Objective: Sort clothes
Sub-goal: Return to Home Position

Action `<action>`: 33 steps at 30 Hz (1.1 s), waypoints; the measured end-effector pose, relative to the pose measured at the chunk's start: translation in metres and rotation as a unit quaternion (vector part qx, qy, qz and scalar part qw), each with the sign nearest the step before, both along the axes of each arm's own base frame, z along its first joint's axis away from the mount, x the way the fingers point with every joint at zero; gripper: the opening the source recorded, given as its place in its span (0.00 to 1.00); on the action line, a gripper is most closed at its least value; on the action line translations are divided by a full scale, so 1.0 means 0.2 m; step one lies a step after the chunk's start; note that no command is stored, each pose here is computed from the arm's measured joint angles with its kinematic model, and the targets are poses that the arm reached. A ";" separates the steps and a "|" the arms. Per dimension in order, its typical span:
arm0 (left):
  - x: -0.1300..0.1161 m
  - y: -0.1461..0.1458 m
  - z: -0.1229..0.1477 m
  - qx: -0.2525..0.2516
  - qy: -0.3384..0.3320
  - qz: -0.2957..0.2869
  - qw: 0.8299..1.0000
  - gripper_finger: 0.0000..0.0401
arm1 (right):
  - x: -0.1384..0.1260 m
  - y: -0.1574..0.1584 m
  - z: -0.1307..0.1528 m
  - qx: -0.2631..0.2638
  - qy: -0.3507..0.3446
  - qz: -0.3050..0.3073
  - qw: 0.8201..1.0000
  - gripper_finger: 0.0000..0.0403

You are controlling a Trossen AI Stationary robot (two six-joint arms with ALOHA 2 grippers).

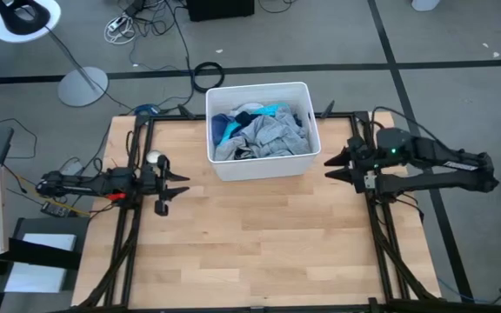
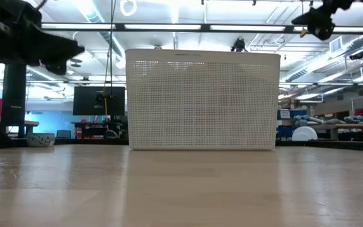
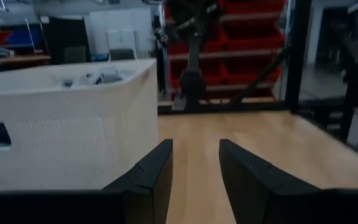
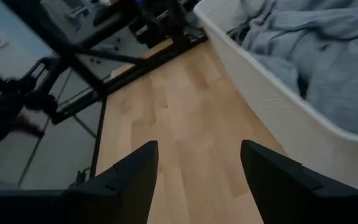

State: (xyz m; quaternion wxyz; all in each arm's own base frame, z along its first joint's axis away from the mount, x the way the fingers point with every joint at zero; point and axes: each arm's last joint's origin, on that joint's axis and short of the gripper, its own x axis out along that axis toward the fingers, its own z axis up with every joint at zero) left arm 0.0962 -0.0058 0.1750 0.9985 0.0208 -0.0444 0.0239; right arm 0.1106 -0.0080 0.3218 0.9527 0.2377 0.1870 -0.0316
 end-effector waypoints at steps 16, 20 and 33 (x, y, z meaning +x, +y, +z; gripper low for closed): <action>0.00 0.00 0.02 0.010 -0.004 0.003 1.000 0.34 | -0.04 0.08 -0.43 -0.052 -0.107 0.067 0.991 0.58; 0.00 0.00 0.02 0.010 -0.003 0.003 1.000 0.34 | -0.04 0.09 -0.51 -0.064 -0.092 0.044 0.993 0.58; 0.00 0.00 0.02 0.010 -0.003 0.003 1.000 0.34 | -0.12 0.11 -0.67 -0.107 -0.163 0.031 0.980 0.58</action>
